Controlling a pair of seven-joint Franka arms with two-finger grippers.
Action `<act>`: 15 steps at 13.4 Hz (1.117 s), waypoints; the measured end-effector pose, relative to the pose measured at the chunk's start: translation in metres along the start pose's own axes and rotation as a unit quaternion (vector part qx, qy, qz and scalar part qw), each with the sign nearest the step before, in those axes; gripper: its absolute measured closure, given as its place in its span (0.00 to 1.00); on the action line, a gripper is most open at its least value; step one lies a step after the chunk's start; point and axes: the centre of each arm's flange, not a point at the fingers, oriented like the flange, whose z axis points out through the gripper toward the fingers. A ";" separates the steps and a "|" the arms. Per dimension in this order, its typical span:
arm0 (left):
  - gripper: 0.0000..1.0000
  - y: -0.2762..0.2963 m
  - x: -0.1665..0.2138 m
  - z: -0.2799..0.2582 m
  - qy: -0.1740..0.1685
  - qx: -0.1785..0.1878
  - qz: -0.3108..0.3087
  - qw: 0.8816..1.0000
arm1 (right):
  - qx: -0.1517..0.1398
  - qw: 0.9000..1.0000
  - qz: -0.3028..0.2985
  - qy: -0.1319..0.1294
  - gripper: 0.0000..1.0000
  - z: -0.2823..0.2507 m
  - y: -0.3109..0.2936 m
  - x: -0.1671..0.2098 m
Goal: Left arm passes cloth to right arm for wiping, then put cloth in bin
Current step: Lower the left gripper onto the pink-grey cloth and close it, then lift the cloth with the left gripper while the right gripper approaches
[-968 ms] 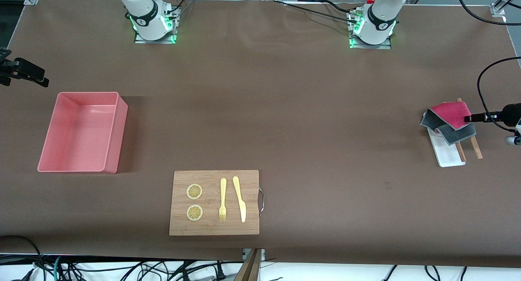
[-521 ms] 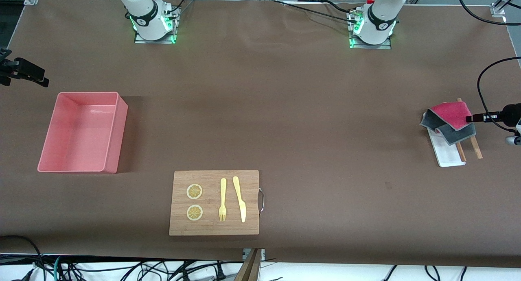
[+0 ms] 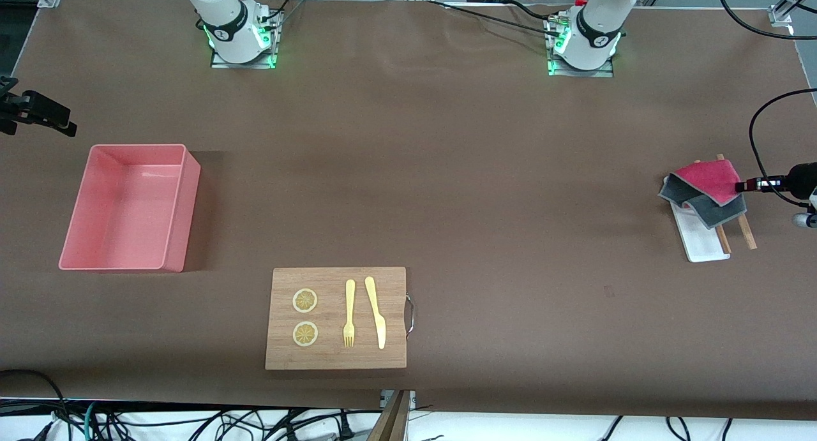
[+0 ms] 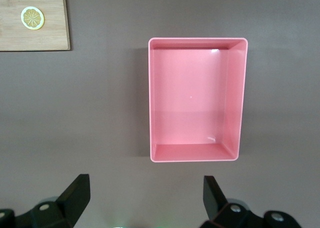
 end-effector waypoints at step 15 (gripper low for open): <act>0.97 0.111 0.022 -0.112 -0.005 0.021 0.074 0.997 | 0.012 0.999 -0.013 -0.027 0.00 0.030 -0.012 0.017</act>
